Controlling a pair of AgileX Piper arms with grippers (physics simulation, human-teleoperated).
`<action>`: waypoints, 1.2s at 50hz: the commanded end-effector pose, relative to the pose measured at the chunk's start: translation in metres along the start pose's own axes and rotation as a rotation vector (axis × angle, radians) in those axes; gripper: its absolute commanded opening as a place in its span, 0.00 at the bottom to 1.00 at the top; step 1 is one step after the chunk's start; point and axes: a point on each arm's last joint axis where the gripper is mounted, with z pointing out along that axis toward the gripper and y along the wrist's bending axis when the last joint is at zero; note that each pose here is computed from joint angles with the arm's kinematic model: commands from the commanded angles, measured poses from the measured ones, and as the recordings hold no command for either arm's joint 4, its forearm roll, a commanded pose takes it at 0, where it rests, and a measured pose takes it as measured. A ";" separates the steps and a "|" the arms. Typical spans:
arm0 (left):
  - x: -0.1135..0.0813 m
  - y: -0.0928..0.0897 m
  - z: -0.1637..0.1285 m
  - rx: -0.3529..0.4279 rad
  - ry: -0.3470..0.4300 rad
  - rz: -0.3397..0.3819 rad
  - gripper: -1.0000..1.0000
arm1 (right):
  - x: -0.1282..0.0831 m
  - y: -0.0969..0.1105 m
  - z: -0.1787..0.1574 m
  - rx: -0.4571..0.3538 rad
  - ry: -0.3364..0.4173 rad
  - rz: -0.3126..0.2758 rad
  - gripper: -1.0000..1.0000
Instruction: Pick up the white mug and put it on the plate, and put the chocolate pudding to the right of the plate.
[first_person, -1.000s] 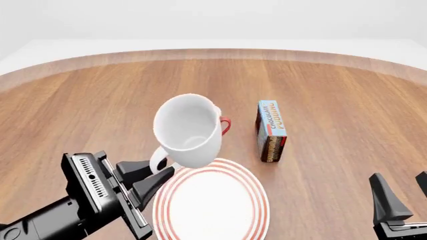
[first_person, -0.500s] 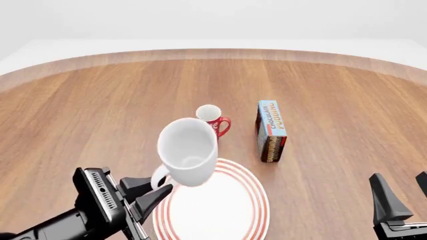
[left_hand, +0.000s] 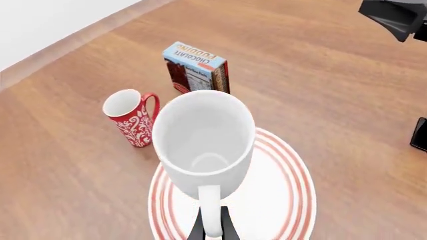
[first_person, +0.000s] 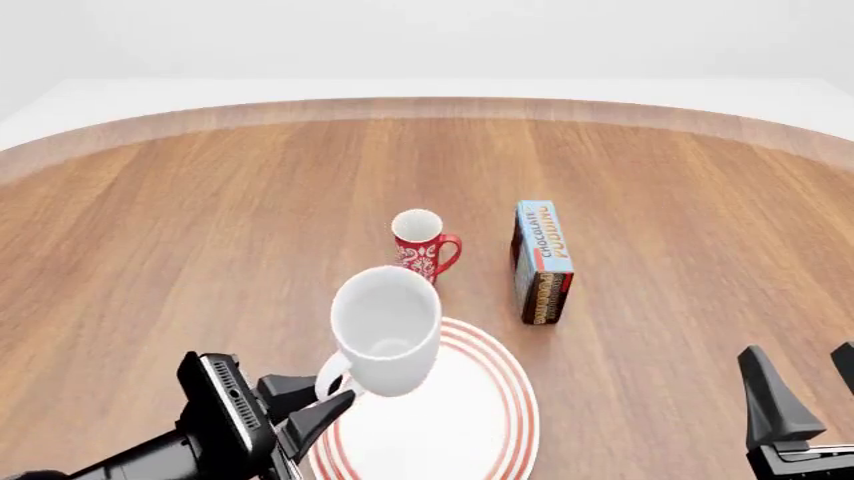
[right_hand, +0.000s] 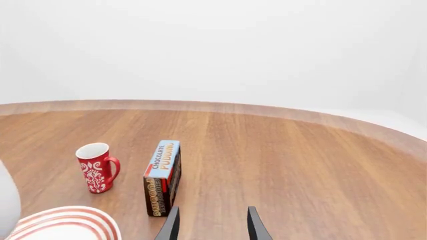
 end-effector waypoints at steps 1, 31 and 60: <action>0.007 -0.002 0.007 0.005 0.017 -0.014 0.00 | 0.000 0.000 0.000 -0.001 0.000 0.000 1.00; 0.022 -0.006 0.028 0.019 0.052 -0.057 0.00 | 0.000 0.000 -0.001 -0.002 -0.002 -0.001 1.00; 0.045 -0.010 0.046 0.024 0.105 -0.111 0.00 | 0.000 0.000 -0.001 -0.002 -0.001 0.000 1.00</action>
